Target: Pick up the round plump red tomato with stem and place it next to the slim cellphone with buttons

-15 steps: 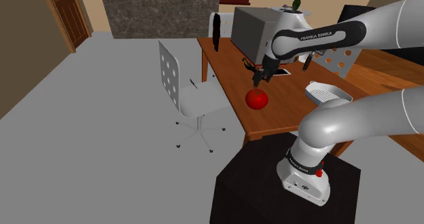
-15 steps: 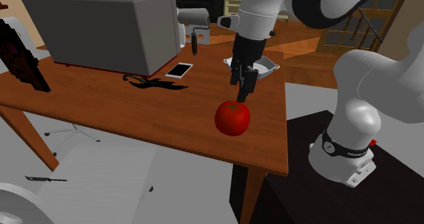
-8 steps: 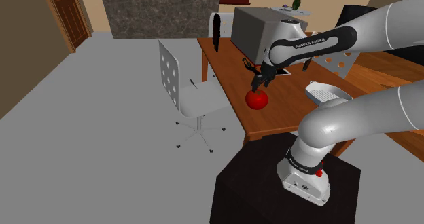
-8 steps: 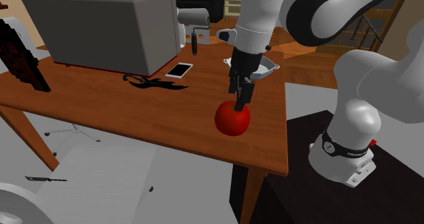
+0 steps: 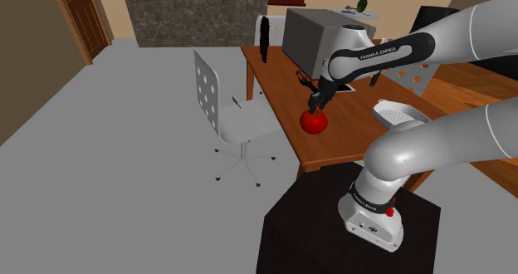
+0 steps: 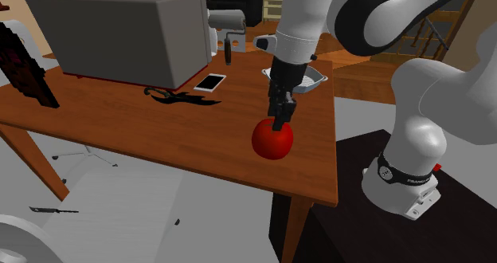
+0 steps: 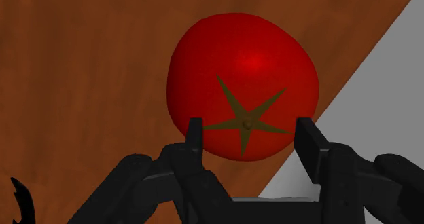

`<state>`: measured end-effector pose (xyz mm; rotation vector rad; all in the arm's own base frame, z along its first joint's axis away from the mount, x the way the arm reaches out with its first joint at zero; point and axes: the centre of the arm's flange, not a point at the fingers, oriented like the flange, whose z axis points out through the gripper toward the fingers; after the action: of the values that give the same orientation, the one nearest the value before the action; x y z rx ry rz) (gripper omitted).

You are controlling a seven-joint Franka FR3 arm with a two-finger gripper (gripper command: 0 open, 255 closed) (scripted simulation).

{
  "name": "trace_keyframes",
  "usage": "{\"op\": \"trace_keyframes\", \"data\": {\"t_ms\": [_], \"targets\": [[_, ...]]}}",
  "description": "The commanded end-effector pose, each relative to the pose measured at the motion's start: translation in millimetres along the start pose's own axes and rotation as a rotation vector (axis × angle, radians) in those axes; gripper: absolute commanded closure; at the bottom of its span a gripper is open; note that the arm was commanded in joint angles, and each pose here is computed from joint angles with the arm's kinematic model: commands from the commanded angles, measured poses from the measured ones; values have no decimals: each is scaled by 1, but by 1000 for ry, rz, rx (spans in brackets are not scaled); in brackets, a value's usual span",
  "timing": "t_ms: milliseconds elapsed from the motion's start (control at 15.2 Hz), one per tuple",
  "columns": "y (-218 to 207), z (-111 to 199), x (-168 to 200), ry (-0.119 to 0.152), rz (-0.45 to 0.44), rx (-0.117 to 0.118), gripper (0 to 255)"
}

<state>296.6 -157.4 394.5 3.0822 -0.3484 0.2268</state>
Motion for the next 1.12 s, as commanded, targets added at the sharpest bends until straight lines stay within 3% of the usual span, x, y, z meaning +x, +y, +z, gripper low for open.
{"op": "trace_keyframes", "data": {"t_ms": [0, 528, 1056], "targets": [[0, 0, 0, 0, 0, 0, 255], [0, 0, 0, 0, 0, 0, 255], [1, -42, 6, 0, 0, 0, 255]]}}
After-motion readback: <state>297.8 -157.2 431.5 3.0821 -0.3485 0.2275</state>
